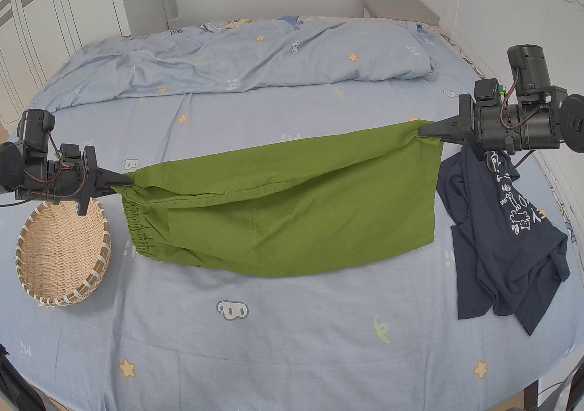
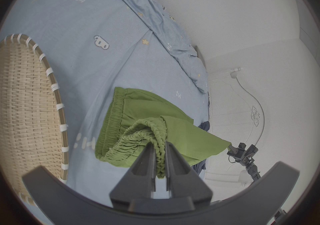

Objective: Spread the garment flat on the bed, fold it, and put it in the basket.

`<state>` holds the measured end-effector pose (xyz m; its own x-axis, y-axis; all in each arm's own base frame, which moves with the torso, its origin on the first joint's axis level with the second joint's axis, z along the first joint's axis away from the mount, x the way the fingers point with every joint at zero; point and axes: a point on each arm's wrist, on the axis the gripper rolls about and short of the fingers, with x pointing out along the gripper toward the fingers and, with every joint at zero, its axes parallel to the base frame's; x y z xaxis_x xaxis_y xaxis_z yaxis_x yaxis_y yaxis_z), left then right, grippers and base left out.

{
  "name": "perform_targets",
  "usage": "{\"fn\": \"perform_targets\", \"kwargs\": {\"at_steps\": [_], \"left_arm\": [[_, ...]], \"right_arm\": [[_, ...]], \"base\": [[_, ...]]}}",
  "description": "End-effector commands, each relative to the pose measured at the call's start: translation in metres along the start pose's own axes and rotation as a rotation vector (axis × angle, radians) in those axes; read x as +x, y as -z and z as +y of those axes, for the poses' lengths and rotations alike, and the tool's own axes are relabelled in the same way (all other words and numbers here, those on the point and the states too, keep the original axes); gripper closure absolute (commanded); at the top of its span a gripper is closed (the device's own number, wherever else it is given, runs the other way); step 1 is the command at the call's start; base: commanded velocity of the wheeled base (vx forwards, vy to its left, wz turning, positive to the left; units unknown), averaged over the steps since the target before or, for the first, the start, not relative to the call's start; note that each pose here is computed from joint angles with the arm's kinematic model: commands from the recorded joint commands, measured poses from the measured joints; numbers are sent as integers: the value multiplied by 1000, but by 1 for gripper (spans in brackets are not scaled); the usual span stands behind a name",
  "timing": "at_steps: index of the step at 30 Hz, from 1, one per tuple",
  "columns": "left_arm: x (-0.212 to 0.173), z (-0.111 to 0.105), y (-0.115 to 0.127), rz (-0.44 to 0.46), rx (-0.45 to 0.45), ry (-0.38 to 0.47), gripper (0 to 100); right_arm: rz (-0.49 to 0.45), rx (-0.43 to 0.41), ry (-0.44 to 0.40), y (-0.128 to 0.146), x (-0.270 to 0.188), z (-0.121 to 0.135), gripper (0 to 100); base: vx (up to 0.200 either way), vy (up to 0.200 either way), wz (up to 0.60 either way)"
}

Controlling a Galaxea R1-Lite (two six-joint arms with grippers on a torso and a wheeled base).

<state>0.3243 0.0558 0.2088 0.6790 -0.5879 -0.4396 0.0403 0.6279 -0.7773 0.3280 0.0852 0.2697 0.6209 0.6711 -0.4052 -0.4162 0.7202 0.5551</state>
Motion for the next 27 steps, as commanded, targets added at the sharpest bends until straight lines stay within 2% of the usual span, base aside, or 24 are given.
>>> {"fn": "perform_targets", "kwargs": {"at_steps": [1, 9, 27], "left_arm": [[7, -1, -13, -3, 7, 4, 100], [23, 7, -25, 5, 9, 8, 100], [35, 21, -33, 2, 10, 1, 100]], "right_arm": [[-2, 13, 15, -8, 15, -17, 100], [-57, -33, 12, -19, 38, -36, 100], [-100, -55, 10, -42, 78, -61, 100]], "base": [[0, 0, 0], [0, 0, 0], [0, 0, 0]]}}
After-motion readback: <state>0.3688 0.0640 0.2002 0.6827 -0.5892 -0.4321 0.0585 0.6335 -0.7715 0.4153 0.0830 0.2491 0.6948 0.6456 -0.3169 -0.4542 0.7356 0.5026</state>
